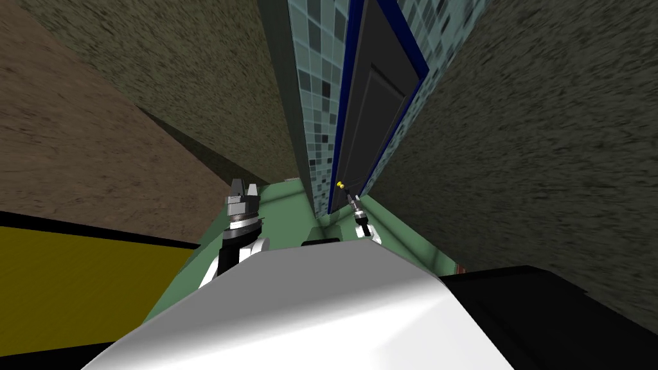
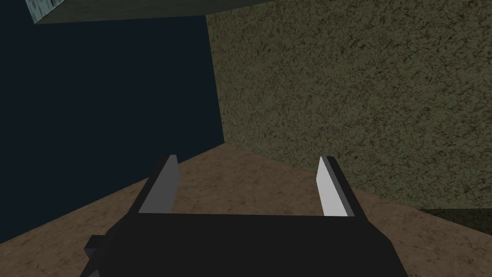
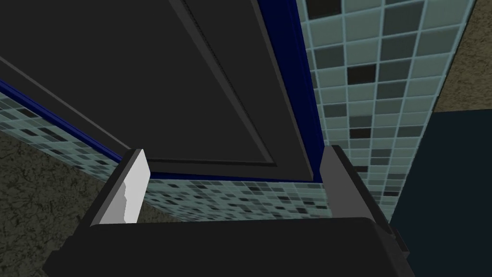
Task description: Pull the door open
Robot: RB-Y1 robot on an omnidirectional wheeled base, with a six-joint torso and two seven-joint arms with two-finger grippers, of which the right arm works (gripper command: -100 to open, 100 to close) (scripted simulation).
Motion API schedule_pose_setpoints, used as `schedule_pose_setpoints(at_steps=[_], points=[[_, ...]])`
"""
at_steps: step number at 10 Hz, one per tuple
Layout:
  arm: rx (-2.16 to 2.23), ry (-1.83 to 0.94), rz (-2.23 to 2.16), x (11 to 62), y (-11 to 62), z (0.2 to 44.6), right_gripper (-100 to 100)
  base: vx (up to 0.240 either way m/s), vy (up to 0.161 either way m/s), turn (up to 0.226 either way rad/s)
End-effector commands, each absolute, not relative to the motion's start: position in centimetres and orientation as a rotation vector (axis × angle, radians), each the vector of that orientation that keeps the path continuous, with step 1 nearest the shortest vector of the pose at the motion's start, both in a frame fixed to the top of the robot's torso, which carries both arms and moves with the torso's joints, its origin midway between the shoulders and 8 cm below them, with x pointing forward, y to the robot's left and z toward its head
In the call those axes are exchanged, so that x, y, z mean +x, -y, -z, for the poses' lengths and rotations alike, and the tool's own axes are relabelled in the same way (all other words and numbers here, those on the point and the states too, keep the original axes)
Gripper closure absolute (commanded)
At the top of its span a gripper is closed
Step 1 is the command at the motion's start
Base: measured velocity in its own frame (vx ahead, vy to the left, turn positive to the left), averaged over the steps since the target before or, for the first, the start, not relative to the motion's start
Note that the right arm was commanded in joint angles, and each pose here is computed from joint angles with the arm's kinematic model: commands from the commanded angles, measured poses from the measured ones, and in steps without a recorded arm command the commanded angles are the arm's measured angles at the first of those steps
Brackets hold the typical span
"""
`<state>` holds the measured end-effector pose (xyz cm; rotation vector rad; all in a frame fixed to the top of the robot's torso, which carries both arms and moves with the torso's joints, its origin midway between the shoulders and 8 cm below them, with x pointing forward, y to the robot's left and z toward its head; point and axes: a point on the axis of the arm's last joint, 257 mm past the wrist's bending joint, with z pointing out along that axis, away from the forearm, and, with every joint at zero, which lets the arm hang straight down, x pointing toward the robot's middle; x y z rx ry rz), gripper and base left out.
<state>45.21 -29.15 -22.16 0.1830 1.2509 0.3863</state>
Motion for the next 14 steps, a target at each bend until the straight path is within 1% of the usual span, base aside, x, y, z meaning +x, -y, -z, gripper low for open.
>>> schedule_pose_setpoints(at_steps=[1,4,14], points=[[0.164,-1.272,-0.356,45.4,29.1,23.3,-100,0.074,-0.098,0.105],[0.133,-1.310,-0.305,45.7,29.0,25.2,-100,0.055,-0.114,0.106],[0.039,-1.422,-0.179,46.0,27.9,31.2,-100,0.049,-0.094,0.096]])
